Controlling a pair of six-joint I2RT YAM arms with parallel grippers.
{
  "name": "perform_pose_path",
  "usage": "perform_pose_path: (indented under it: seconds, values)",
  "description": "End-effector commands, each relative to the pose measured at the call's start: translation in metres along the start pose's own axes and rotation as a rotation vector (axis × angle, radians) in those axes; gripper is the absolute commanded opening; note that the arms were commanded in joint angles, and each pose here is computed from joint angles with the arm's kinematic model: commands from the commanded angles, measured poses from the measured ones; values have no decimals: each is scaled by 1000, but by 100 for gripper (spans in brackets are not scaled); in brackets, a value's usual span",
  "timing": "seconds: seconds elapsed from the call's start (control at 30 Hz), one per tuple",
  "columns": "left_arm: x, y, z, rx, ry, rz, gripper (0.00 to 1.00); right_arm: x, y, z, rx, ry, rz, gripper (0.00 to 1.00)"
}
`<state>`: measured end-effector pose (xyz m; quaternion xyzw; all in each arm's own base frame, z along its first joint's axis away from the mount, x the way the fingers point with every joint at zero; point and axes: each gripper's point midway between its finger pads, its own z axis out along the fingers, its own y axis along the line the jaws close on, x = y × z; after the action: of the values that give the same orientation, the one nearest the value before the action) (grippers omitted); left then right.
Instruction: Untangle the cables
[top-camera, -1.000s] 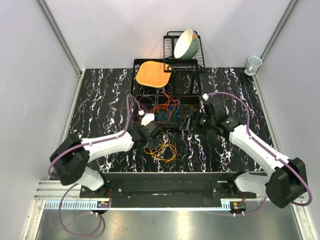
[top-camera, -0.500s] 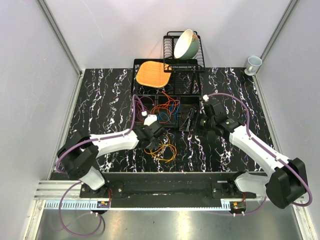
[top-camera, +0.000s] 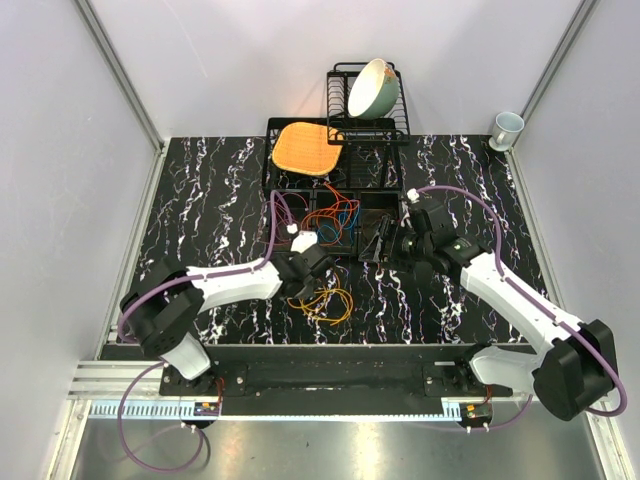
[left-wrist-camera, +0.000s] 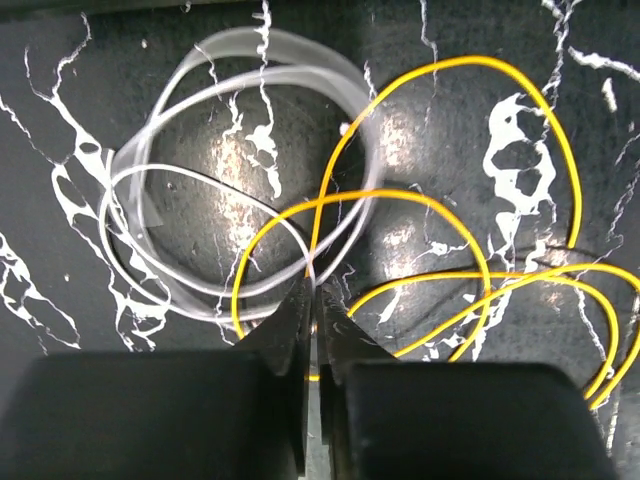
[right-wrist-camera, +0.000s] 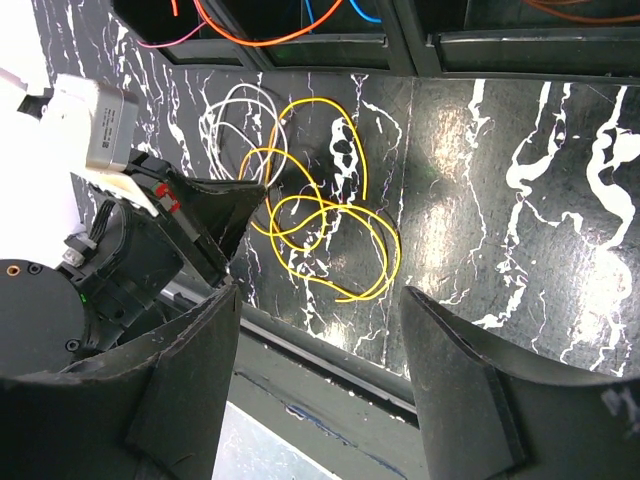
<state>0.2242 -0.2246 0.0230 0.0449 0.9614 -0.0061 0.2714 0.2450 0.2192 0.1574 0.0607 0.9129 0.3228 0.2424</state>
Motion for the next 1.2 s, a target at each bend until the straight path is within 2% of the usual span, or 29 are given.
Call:
perform_pose_path:
  seconds: [0.0, 0.07, 0.17, 0.2, 0.3, 0.33, 0.4, 0.47, 0.5, 0.57, 0.63, 0.77, 0.9, 1.17]
  values:
    - [-32, -16, -14, 34, -78, -23, 0, 0, 12, -7, -50, -12, -2, 70]
    - [-52, -24, -36, 65, -106, -23, 0, 0, 12, -7, -51, -11, -3, 70]
    - [-88, -32, -94, 153, -179, -16, 0, -1, 13, -9, -52, -16, -4, 70]
    - [-124, -40, -141, 238, -281, -40, 0, -2, 13, -10, -51, -22, -8, 70]
    - [-165, -38, -216, 344, -424, -48, 0, -6, 16, -14, -49, -39, -16, 70]
    - [-172, -34, -238, 389, -465, -60, 0, -7, 15, -14, -46, -40, -19, 70]
    - [-179, -29, -257, 418, -504, -61, 0, -10, 18, -16, -49, -47, -22, 70]
    - [-174, -22, -255, 410, -513, -72, 1, -11, 19, -17, -48, -50, -25, 70]
    - [-159, -19, -232, 374, -472, -57, 1, -12, 19, -17, -47, -51, -23, 70]
    - [-145, -21, -213, 382, -423, -87, 0, -10, 18, -16, -48, -44, -22, 70]
    - [-114, -24, -175, 390, -319, -88, 0, -8, 17, -14, -46, -36, -21, 70]
    - [-71, -31, -131, 408, -200, -120, 0, -4, 20, -12, -65, -15, -16, 70]
    - [-57, -36, -117, 417, -151, -116, 0, -3, 24, -10, -89, 2, -7, 70]
    - [-70, -38, -127, 425, -182, -91, 0, 10, 38, -2, -159, 49, 2, 70]
